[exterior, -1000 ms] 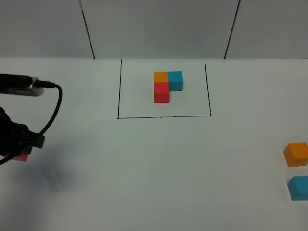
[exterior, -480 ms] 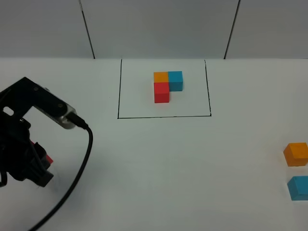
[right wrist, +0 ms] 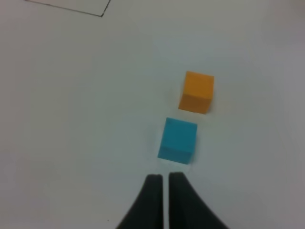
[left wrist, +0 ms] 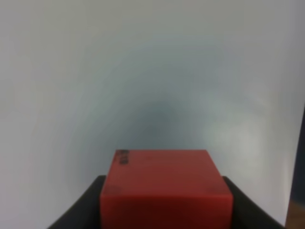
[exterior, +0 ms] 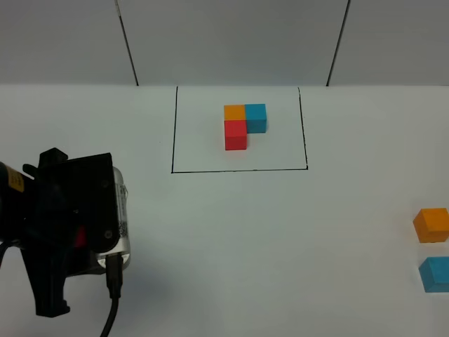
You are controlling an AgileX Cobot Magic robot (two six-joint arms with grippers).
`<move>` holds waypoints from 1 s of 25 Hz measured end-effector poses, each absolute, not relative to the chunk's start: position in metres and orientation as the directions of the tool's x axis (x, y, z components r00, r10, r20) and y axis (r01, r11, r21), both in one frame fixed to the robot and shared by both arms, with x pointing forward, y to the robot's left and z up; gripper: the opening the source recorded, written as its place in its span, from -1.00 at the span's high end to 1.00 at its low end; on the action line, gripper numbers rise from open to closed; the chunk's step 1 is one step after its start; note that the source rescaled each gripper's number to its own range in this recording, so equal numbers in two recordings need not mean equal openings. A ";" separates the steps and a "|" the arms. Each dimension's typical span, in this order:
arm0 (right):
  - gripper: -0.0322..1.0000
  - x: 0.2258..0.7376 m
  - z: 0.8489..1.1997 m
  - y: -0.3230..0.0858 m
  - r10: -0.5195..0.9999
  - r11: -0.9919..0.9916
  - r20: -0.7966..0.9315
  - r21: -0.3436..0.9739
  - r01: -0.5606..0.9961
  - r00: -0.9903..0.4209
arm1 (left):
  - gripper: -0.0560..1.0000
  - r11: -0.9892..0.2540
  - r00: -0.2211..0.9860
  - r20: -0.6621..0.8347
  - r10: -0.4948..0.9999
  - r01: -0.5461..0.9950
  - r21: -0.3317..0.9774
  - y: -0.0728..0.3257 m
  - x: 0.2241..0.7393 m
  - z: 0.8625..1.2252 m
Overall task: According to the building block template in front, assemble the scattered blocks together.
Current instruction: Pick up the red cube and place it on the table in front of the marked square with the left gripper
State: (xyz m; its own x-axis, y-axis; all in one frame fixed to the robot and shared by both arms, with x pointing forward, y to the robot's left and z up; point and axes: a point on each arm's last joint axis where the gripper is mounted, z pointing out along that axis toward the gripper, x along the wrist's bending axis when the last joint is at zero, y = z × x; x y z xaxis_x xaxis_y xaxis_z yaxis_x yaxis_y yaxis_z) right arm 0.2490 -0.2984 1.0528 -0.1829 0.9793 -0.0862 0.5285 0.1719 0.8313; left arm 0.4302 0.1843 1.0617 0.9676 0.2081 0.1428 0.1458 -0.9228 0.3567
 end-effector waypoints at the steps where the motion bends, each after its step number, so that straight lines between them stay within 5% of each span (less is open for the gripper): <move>1: 0.93 0.249 1.053 -0.298 0.979 0.172 -0.086 0.831 0.529 -0.183 | -0.21 -0.918 0.963 0.156 0.219 0.148 0.368 0.183 0.432 1.062; 25: 0.93 0.249 1.053 -0.298 0.979 0.172 -0.086 0.831 0.529 -0.183 | -0.21 -0.957 0.974 0.125 0.191 0.156 0.243 0.104 0.530 0.981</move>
State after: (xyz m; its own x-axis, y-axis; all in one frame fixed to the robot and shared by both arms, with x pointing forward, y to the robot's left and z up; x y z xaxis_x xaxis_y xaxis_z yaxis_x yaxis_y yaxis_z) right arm 0.2490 -0.2984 1.0528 -0.1829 0.9793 -0.0862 0.5285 0.1719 0.8313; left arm 0.5296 0.1042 0.9813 0.9736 0.1907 0.1255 0.1562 -0.9574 0.2427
